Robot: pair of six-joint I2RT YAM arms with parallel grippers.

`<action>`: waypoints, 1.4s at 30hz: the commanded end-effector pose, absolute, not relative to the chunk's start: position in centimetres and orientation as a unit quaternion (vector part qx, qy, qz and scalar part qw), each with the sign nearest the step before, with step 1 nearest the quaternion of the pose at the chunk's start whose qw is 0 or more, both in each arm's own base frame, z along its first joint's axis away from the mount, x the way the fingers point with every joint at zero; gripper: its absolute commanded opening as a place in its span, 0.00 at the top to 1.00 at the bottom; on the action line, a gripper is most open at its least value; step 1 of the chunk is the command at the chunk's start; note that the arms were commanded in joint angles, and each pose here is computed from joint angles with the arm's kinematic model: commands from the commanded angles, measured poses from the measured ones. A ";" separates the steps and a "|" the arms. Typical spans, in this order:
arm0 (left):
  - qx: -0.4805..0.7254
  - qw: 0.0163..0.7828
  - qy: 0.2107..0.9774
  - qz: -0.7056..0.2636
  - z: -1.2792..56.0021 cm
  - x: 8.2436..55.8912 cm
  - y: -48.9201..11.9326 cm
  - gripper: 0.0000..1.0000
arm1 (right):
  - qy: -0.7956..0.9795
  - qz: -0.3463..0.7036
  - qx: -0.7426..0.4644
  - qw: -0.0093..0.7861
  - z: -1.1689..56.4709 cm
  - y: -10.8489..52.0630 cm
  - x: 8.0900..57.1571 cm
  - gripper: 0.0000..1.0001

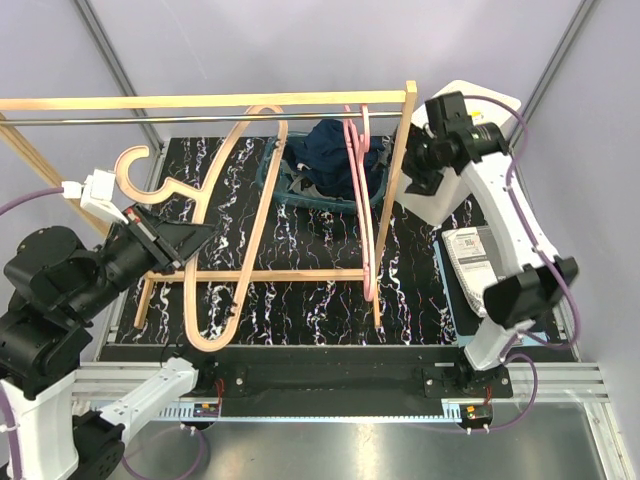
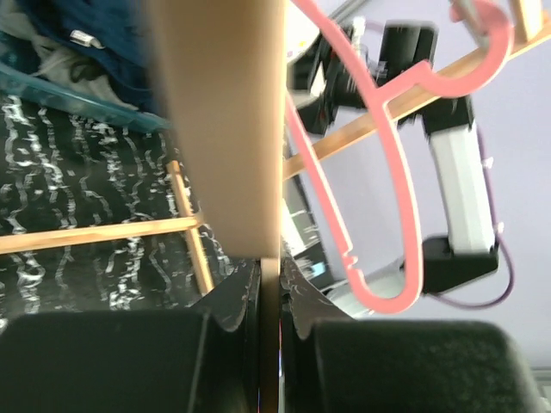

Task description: Remove the shorts from the hanger

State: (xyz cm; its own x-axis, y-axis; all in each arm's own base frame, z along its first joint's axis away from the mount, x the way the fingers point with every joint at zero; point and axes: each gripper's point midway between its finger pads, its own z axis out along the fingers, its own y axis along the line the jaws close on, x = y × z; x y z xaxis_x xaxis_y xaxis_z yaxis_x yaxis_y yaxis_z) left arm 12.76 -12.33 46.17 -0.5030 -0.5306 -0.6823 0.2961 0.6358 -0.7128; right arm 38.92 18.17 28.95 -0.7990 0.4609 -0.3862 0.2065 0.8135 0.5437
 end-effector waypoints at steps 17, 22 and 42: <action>-0.116 0.496 0.681 -0.526 52.2 16.8 -15.6 1.00 | 0.875 0.307 0.207 0.311 31.4 15.6 31.7 0.00; -0.125 0.503 0.674 -0.525 52.3 17.5 -15.6 1.00 | 0.872 0.305 0.213 0.319 31.6 14.4 31.3 0.00; -0.151 0.497 0.685 -0.511 50.9 20.4 -16.2 1.00 | 0.868 0.304 0.218 0.326 32.1 13.1 31.4 0.00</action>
